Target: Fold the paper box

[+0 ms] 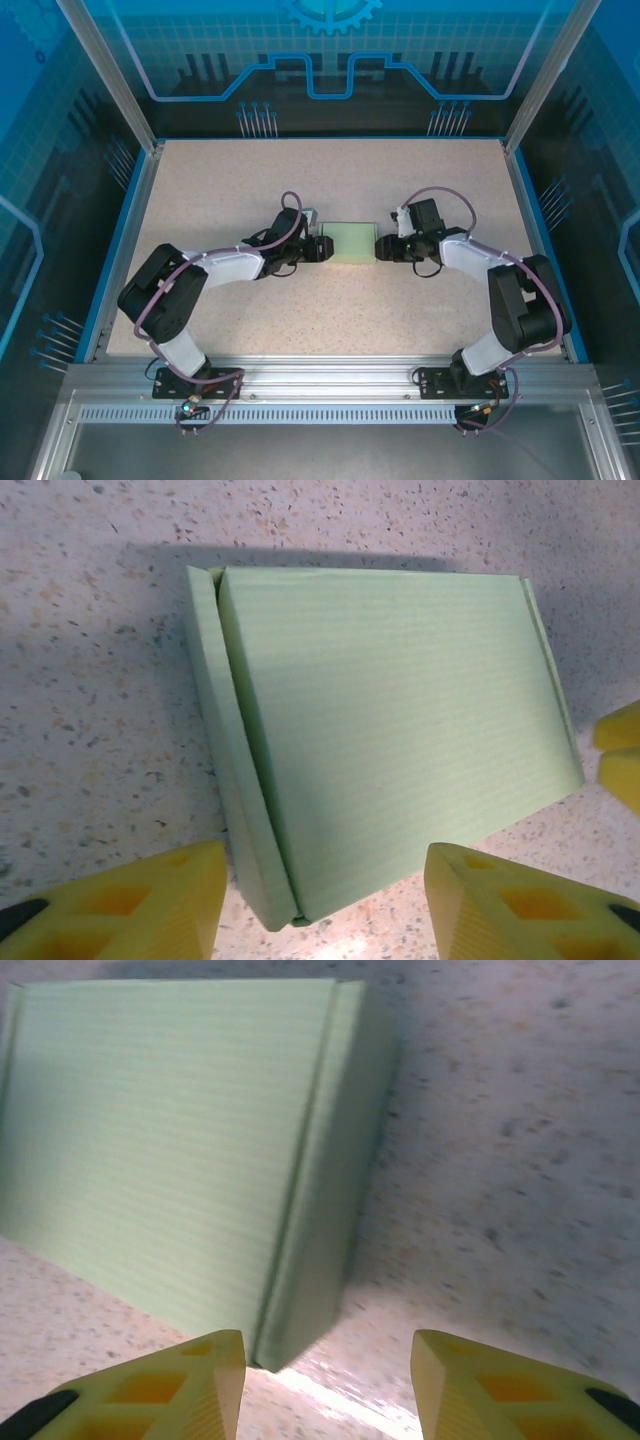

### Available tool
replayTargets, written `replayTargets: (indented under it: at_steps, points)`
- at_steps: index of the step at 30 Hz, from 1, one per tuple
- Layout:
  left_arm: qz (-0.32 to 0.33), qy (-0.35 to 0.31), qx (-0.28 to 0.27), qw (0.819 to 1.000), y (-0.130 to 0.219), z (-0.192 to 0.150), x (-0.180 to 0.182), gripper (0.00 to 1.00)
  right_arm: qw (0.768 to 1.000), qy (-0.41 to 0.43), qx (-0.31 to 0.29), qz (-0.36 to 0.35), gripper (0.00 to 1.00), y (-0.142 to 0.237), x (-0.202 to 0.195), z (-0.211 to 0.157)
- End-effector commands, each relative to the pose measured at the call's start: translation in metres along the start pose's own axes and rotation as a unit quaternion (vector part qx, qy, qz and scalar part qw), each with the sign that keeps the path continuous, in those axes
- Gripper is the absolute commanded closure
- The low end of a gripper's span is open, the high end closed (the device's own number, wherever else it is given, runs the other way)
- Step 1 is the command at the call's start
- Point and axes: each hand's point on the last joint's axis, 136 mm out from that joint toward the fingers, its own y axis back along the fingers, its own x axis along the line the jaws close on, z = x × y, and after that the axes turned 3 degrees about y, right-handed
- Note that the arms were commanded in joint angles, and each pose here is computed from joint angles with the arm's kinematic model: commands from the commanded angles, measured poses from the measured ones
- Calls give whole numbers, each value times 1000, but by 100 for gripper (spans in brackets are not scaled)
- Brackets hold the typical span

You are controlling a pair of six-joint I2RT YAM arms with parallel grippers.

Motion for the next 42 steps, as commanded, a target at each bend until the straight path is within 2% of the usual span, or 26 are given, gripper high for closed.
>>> replayTargets:
  at_steps: [1,7,10,14,17,21,24,29,32,35,40,41,42]
  points:
    - [25,-37,-34,998,23,19,3,41,995,52,-51,-72,51,40,-2,30]
    - [79,-77,-142,984,80,58,23,34,957,131,-169,-196,46,114,-2,69]
    - [126,-99,-210,964,116,76,39,21,931,130,-225,-257,39,147,-16,80]
    - [181,-102,-283,936,160,92,67,10,907,116,-268,-303,24,166,-37,76]
    - [215,-83,-313,921,186,101,92,5,898,87,-283,-325,7,172,-59,71]
    - [253,-76,-333,905,205,106,124,1,892,30,-286,-350,0,166,-96,60]
    - [261,-71,-337,902,206,106,146,1,890,10,-279,-361,0,150,-118,55]
    - [281,-92,-332,896,190,109,179,1,901,60,-263,-341,0,112,-122,59]
    - [271,-114,-321,900,172,108,190,1,899,85,-285,-322,0,98,-120,64]
    - [232,-89,-314,916,157,105,196,1,901,102,-289,-306,0,86,-121,68]
    - [190,-105,-320,922,128,88,206,1,907,107,-312,-262,0,80,-116,74]
    - [189,-113,-329,918,127,90,206,1,907,107,-321,-252,0,79,-114,74]
    - [191,-102,-309,926,125,86,208,1,904,109,-333,-244,0,76,-113,73]
